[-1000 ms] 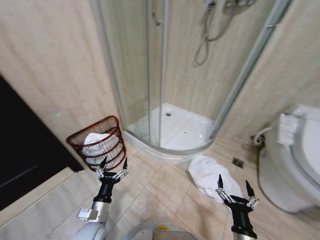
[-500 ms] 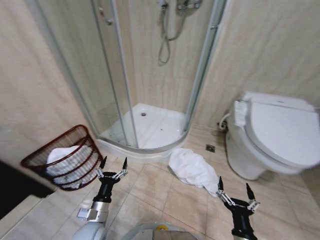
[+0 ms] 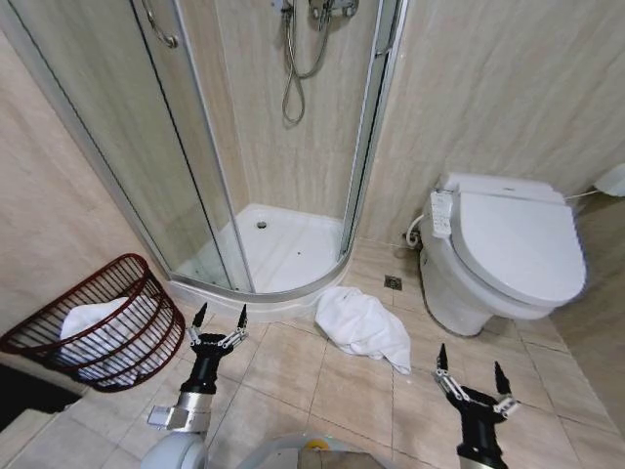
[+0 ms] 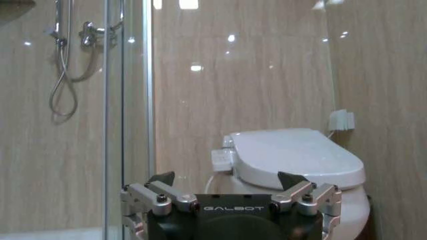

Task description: Discard the used towel into the hamper.

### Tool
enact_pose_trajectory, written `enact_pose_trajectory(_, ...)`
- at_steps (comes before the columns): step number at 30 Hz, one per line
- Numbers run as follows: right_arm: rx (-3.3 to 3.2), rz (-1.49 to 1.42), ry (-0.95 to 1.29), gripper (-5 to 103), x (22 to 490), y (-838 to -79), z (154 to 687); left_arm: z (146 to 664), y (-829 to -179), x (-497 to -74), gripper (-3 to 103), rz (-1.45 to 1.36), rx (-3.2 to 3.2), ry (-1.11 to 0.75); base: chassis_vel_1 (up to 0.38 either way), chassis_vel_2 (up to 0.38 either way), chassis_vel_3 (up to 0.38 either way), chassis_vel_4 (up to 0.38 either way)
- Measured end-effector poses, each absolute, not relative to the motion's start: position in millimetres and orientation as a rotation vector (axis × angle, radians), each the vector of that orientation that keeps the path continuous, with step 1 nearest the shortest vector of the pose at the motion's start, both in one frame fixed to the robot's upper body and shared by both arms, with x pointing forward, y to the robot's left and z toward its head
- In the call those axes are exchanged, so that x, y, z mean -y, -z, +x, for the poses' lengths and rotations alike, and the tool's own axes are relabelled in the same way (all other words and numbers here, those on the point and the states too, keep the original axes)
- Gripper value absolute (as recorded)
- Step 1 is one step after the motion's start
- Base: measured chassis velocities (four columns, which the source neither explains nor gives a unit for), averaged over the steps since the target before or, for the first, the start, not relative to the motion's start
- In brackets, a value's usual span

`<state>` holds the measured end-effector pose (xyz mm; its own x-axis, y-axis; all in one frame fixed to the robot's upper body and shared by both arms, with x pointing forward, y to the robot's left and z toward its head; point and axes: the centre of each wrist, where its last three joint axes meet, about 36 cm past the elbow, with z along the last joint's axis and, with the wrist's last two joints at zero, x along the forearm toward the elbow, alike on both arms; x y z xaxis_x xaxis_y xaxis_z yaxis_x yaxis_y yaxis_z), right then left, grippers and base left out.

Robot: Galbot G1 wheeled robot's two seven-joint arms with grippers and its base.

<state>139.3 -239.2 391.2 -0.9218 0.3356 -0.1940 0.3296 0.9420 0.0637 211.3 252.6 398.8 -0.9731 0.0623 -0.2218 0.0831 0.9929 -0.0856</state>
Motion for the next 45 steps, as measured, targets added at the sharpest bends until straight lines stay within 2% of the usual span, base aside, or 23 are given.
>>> enact_pose_trajectory(13,-2.881,0.503,-0.056,100,238.9,-392.1,136.3,208.9,-396.2,-250.5,100,0.119,-2.917,0.121,-0.120,0.105,0.115,-0.115)
enact_pose_trajectory(19,-2.887,0.599,-0.061,100,242.4,-390.3,141.5,208.0,-394.9,-248.7,100,0.120,-2.916,0.123,-0.084,0.087,0.092,-0.078)
enact_pose_trajectory(29,-3.036,0.657,-0.141,100,313.3,-377.2,172.6,206.5,-396.5,-249.4,100,0.114,-2.912,0.121,0.000,0.000,0.000,0.000)
enact_pose_trajectory(33,-3.088,0.581,-0.181,100,339.5,-376.8,190.7,205.2,-397.0,-249.5,100,0.108,-2.914,0.120,0.000,0.000,0.000,0.000)
enact_pose_trajectory(35,-3.123,0.442,-0.238,100,354.2,-376.2,210.4,203.7,-396.9,-249.6,100,0.101,-2.918,0.118,0.000,0.000,0.000,0.000)
enact_pose_trajectory(40,-3.194,0.208,-0.334,100,364.2,-375.8,239.2,202.1,-395.3,-250.0,100,0.093,-2.928,0.110,0.000,0.000,0.000,0.000)
enact_pose_trajectory(42,-3.261,0.091,-0.370,100,364.0,-371.9,266.8,201.3,-392.5,-250.7,100,0.090,-2.938,0.105,0.000,0.000,0.000,0.000)
enact_pose_trajectory(45,-3.358,0.053,-0.413,100,359.0,-367.4,293.1,201.3,-389.7,-251.9,100,0.084,-2.946,0.101,0.000,0.000,0.000,0.000)
